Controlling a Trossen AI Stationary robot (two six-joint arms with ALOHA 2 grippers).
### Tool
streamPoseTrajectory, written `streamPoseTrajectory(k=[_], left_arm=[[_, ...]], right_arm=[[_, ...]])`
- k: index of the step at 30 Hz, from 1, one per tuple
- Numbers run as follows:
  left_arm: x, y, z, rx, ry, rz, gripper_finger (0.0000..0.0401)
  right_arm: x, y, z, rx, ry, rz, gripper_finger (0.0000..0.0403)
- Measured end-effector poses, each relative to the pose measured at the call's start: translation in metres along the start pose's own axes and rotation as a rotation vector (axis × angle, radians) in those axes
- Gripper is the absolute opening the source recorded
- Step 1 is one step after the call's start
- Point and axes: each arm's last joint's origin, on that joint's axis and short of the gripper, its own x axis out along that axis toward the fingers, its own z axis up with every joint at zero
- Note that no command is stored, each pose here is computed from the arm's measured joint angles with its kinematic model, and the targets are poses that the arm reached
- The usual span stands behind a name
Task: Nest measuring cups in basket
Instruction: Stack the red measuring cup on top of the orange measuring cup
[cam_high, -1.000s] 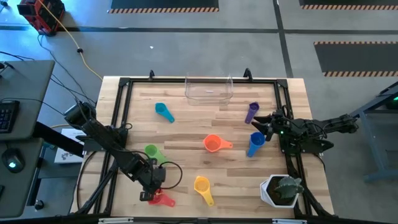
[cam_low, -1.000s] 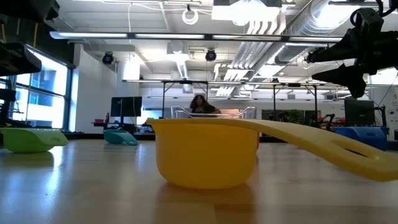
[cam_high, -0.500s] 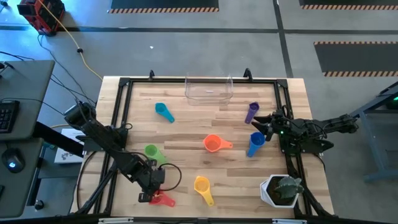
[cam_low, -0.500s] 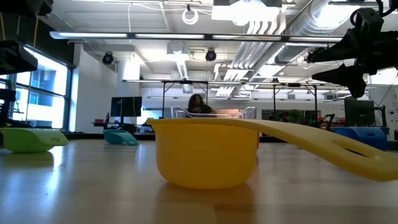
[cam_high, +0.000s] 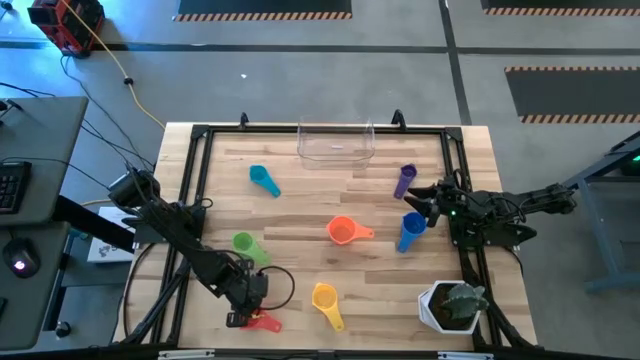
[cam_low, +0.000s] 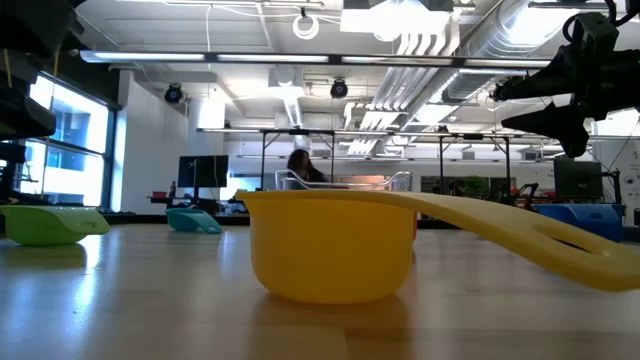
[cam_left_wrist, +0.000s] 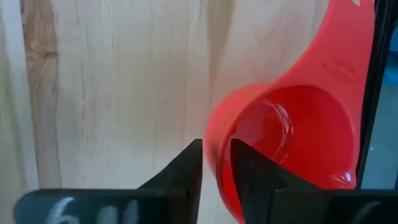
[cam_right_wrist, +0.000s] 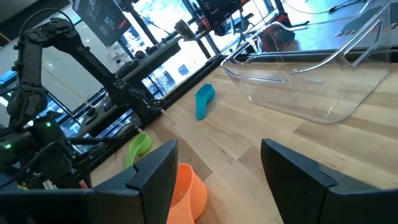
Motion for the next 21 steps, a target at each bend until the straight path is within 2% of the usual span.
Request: streamPoseTrajectory(k=[6,14,21], left_arm=[[0.0,0.002,0.002,0.018,-0.004,0.004,0.0007],[-0.004,0.012,0.011,0.028,-0.016,0.007,0.0005],[-0.022,0.036,0.03,0.0,-0.075,0.007,0.0003]], right_arm=[[0.0,0.0,0.0,0.0,0.0,0.0,0.0222],[0.0,0.0,0.0,0.0,0.0,0.001,0.0222],[0.0,0.0,0.0,-0.001,0.003,-0.001,0.0222]])
